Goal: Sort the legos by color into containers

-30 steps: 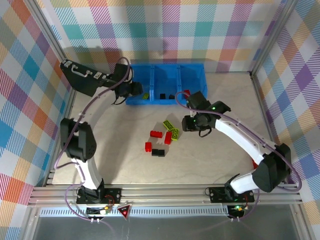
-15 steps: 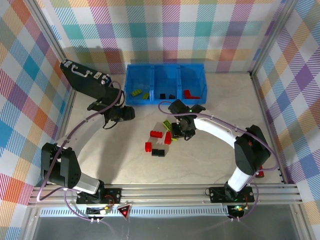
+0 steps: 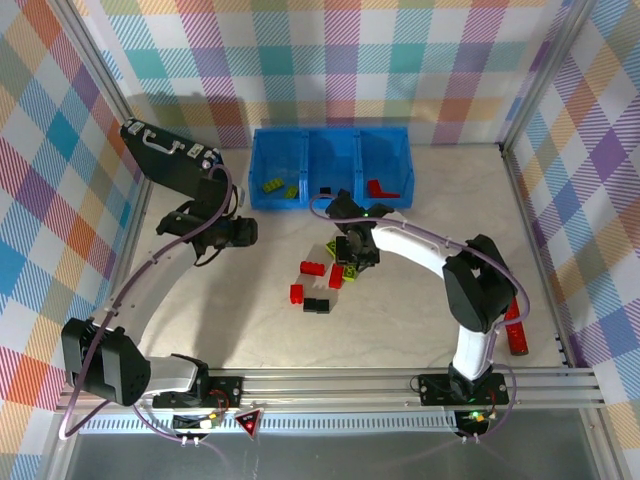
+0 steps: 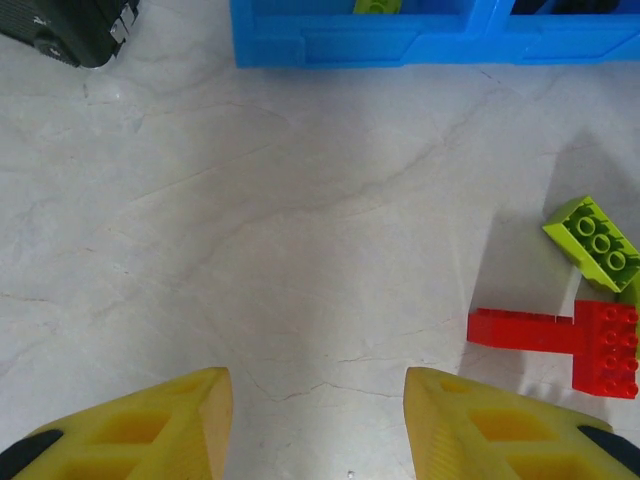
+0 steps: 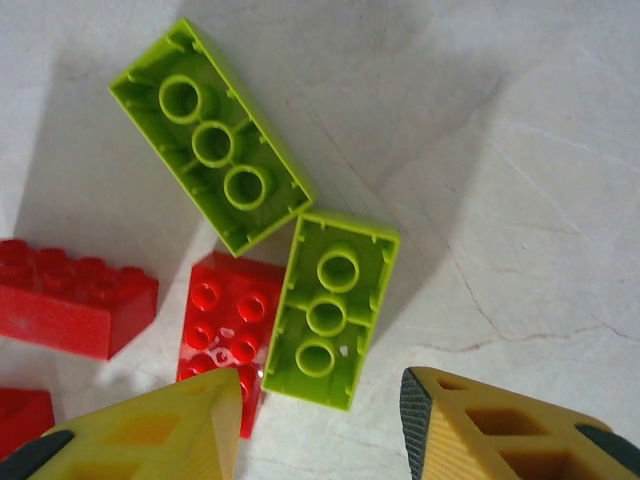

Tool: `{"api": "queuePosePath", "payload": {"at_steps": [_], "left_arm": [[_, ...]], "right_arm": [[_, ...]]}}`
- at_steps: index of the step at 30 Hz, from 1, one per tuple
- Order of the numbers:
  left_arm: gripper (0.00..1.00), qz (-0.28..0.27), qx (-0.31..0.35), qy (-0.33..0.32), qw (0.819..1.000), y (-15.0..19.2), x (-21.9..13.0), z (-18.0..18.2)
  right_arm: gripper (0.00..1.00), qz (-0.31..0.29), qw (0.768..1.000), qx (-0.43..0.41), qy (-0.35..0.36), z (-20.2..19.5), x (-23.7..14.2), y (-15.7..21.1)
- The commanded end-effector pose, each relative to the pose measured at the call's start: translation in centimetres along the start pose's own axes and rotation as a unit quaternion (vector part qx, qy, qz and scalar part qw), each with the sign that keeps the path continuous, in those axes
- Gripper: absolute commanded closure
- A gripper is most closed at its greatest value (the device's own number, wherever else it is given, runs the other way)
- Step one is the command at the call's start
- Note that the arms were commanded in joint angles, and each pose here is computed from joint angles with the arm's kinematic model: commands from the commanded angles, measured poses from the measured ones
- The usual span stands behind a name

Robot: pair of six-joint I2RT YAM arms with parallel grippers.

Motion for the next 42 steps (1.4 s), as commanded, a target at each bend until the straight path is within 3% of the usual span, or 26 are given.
{"api": "queuePosePath", "payload": {"at_steps": [1,22,42], "left_arm": [[0.51,-0.007,0.017,0.005,1.000,0.6,0.0,0.2],[0.50,0.004,0.005,0.024,1.000,0.7,0.7,-0.4],[0.50,-0.004,0.004,0.025,1.000,0.6,0.2,-0.4]], "right_arm": [[0.52,-0.012,1.000,0.024,0.001,0.7,0.3,-1.0],[0.53,0.015,0.997,0.067,0.042,-0.7,3.1,-0.2],[0.54,0.018,0.997,0.074,0.035,-0.6,4.1,-1.1]]}}
Point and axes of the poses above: each hand's point on the last joint's axis, 136 mm out from that joint toward the fingers, its own x axis out along the fingers, its own z axis along the line the jaws close on, y = z × x, the point moved 2 cm from there along -x, back along the fingers, and after that the axes turned 15 degrees about x, right-handed, at the moved point
